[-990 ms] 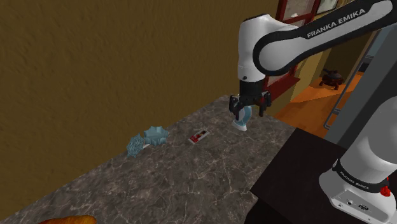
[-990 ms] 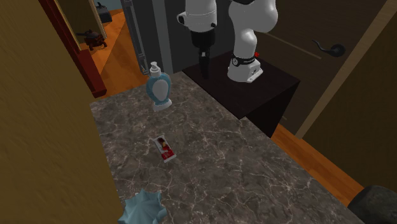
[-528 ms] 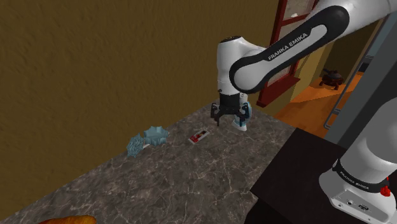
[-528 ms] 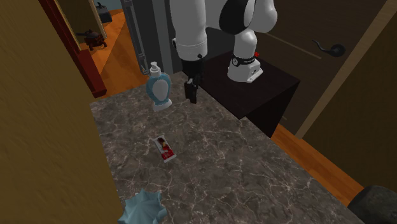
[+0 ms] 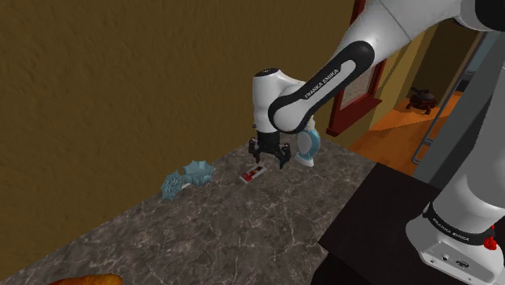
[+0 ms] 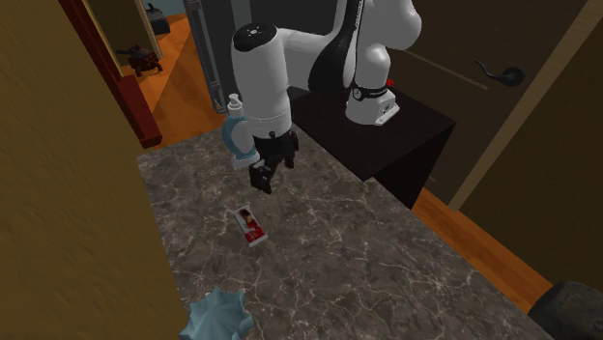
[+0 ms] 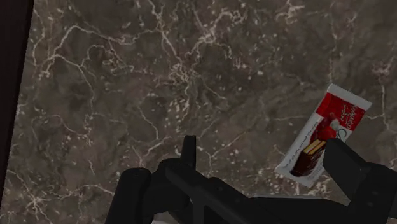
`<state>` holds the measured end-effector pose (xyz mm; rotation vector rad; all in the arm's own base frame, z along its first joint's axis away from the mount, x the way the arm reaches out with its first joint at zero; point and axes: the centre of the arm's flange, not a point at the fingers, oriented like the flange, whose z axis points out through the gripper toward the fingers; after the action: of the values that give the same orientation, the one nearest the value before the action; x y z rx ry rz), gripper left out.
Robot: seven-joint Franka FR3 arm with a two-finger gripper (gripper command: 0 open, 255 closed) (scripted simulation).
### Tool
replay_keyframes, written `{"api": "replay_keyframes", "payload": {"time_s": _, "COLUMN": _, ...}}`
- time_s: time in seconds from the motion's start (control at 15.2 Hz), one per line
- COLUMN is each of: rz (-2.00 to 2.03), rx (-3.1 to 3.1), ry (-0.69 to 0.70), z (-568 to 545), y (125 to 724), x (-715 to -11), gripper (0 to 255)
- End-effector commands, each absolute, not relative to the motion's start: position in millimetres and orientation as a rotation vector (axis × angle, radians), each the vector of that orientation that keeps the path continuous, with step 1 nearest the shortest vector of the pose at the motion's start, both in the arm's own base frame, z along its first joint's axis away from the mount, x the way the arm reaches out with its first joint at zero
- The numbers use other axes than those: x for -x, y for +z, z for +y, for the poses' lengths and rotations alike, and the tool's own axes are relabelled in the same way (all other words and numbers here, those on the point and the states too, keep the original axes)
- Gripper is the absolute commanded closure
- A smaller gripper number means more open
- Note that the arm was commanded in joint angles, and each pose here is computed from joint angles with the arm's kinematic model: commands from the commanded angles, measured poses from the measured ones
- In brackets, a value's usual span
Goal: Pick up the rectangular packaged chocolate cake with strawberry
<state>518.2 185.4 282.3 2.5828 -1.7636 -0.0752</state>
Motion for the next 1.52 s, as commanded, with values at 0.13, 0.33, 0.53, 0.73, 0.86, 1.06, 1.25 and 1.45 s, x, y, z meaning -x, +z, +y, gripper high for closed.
{"api": "replay_keyframes", "payload": {"time_s": 0.13, "rz": -1.940, "rx": -2.456, "ry": -0.044, "z": 188.7, "y": 248.2, "x": -558.4, "gripper": 0}}
{"api": "replay_keyframes", "payload": {"time_s": 0.33, "rz": -2.062, "rx": -2.358, "ry": -0.022, "z": 187.0, "y": 225.3, "x": -588.6, "gripper": 0}}
{"api": "replay_keyframes", "payload": {"time_s": 0.53, "rz": -2.155, "rx": -2.276, "ry": -0.004, "z": 183.3, "y": 207.6, "x": -612.3, "gripper": 0}}
{"api": "replay_keyframes", "payload": {"time_s": 0.73, "rz": -2.155, "rx": -2.276, "ry": -0.004, "z": 183.3, "y": 191.7, "x": -612.3, "gripper": 0}}
{"api": "replay_keyframes", "payload": {"time_s": 0.86, "rz": -2.155, "rx": -2.276, "ry": -0.004, "z": 183.3, "y": 181.2, "x": -612.3, "gripper": 0}}
{"api": "replay_keyframes", "payload": {"time_s": 1.06, "rz": -2.154, "rx": -2.276, "ry": -0.004, "z": 183.3, "y": 167.6, "x": -612.3, "gripper": 0}}
{"api": "replay_keyframes", "payload": {"time_s": 1.25, "rz": -2.154, "rx": -2.276, "ry": -0.004, "z": 183.9, "y": 167.9, "x": -612.4, "gripper": 255}}
{"api": "replay_keyframes", "payload": {"time_s": 1.45, "rz": -2.155, "rx": -2.276, "ry": -0.004, "z": 183.7, "y": 168.1, "x": -612.4, "gripper": 255}}
